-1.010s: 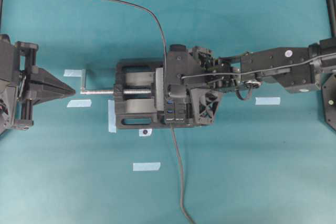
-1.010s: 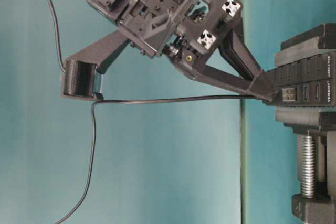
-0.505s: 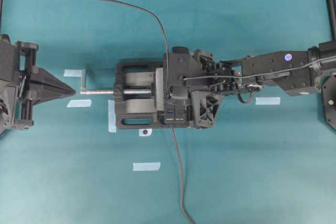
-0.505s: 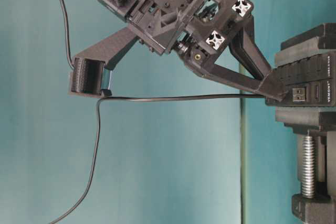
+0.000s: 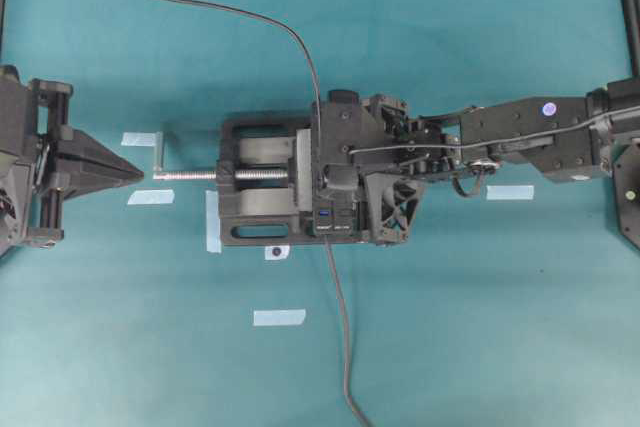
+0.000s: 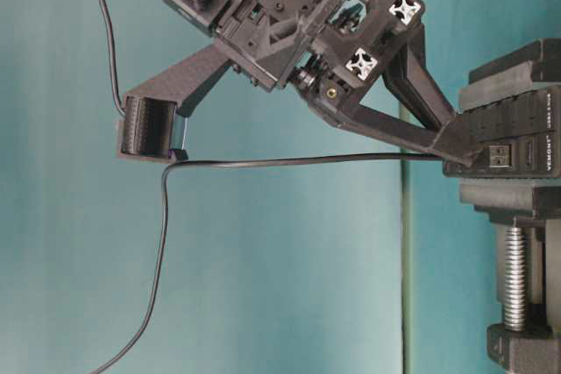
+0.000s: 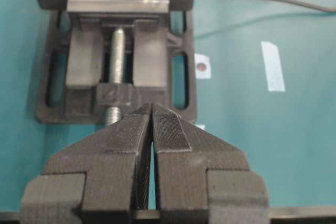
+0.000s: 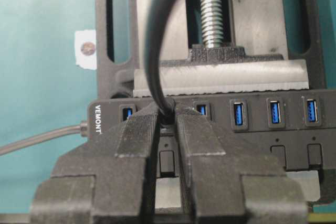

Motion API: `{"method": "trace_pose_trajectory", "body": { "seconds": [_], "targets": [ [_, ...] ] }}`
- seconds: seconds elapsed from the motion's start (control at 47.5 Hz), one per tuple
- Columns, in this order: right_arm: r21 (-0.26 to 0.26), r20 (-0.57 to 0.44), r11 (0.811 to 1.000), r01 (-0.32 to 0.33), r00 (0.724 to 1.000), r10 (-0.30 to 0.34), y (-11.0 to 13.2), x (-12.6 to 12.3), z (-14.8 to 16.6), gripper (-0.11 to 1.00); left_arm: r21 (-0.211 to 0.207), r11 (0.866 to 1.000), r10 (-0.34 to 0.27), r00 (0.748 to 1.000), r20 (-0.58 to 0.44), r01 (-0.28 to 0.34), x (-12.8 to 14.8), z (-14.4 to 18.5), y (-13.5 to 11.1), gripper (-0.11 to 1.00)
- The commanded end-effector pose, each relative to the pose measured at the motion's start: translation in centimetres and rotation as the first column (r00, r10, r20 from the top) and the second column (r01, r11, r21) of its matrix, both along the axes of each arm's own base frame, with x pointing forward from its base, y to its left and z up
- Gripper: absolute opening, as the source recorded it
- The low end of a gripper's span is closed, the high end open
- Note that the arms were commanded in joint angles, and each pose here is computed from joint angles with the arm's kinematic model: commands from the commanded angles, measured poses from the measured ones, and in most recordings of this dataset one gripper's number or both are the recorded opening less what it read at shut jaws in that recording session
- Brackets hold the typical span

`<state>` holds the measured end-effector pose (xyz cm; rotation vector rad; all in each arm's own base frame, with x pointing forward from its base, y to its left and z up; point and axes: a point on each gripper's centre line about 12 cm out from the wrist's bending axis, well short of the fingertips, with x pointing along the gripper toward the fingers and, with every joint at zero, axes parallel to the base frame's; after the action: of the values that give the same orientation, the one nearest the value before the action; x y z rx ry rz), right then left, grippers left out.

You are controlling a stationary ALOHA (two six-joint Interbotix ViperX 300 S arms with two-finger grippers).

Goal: Insert the USB into the second port from the front of the fixed hub.
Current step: 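Shift the held plug along the hub and align it with the second port, then push the USB plug into the second port with the right gripper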

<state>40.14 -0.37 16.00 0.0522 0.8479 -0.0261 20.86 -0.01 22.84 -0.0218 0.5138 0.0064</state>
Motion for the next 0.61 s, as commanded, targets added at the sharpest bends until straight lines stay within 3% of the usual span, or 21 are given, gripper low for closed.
{"method": "trace_pose_trajectory", "body": {
  "seconds": [0.0, 0.589],
  "targets": [
    [0.006, 0.025, 1.0, 0.002, 1.0, -0.002, 0.18, 0.18, 0.83, 0.08, -0.001, 1.0, 0.001, 1.0, 0.02, -0.001, 0.32, 0.6, 0.0, 0.0],
    [0.006, 0.014, 1.0, -0.012, 1.0, 0.011, 0.74, -0.06, 0.47, 0.08, -0.001, 1.0, 0.001, 1.0, 0.015, -0.001, 0.25, 0.42, 0.0, 0.0]
  ]
}}
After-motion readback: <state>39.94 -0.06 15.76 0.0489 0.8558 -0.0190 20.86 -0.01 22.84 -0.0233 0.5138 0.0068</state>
